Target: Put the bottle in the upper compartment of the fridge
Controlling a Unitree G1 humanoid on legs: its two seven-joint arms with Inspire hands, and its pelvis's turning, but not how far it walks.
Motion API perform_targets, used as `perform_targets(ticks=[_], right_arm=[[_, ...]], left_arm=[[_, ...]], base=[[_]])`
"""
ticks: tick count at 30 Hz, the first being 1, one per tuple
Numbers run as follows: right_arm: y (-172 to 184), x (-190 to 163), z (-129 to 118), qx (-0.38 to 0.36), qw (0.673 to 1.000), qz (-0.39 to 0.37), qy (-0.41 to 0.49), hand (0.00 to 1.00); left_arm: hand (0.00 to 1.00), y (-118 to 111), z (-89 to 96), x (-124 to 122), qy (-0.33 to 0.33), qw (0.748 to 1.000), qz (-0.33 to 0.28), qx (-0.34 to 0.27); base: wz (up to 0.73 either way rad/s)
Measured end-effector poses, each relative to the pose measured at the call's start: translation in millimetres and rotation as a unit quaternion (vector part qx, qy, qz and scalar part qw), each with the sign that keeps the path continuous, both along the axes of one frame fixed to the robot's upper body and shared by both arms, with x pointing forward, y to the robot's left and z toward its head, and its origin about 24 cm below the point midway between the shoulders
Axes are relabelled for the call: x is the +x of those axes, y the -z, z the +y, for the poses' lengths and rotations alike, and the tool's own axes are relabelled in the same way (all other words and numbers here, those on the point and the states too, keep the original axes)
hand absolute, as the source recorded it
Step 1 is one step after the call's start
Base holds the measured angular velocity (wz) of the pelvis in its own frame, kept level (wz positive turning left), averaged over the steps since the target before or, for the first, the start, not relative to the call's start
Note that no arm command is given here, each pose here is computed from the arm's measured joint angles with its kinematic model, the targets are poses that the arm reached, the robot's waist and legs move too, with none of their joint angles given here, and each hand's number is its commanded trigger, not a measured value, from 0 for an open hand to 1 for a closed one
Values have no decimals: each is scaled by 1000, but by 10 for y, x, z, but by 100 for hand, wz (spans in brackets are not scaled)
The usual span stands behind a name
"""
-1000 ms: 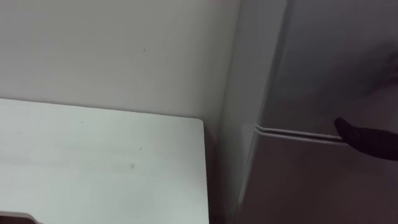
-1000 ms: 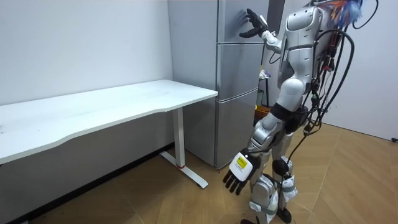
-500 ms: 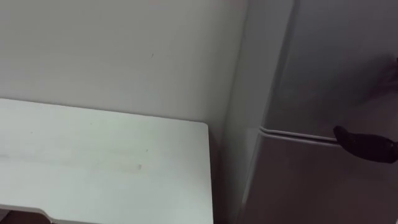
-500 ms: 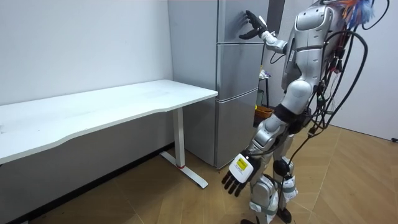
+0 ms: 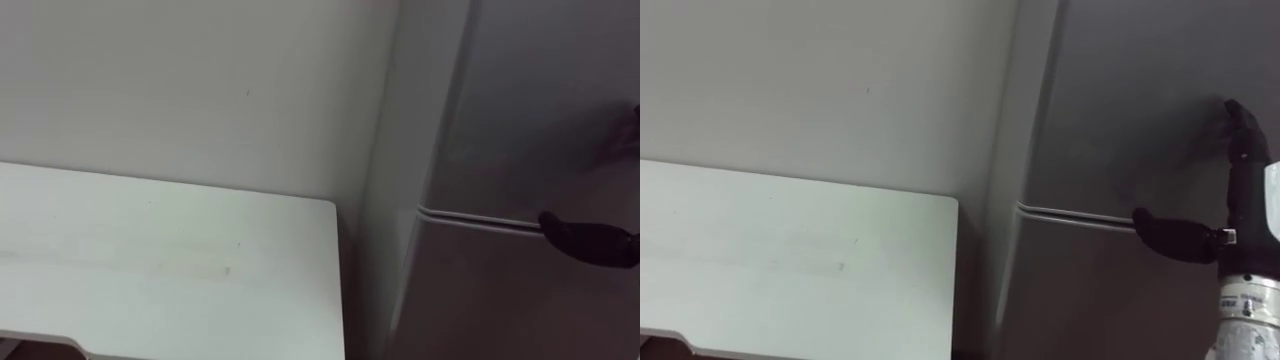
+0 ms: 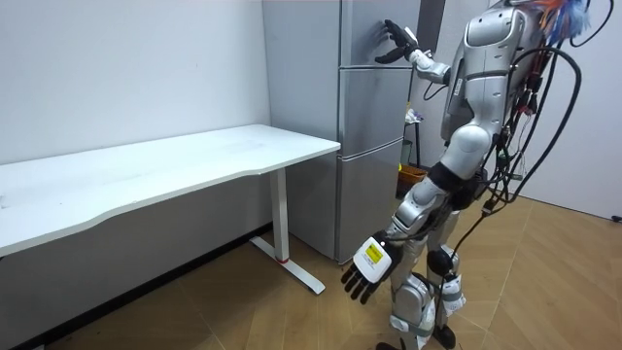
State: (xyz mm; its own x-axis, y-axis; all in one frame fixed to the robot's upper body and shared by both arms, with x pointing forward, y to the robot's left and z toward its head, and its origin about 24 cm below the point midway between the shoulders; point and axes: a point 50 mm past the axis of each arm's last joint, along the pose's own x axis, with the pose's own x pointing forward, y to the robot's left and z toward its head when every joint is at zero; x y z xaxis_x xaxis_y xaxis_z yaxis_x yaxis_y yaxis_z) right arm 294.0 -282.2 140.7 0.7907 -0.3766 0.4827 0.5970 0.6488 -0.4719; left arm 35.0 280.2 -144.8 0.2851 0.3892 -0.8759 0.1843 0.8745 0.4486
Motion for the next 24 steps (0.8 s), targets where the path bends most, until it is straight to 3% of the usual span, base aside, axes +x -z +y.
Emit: perform_targets(ticks=[10, 17, 24], right_arm=[[-187, -46, 13, 63, 996, -51, -22, 0], [-426, -174, -150, 97, 988, -121, 6, 0], [-423, -318, -315, 133, 980, -144, 35, 0]], left_arm=[[0, -29, 3, -32, 6, 1000, -13, -5], [0, -28, 16, -178, -6, 1000, -6, -4], [0, -26, 6, -188, -6, 1000, -12, -4]], base=[[0], [0], [-1]])
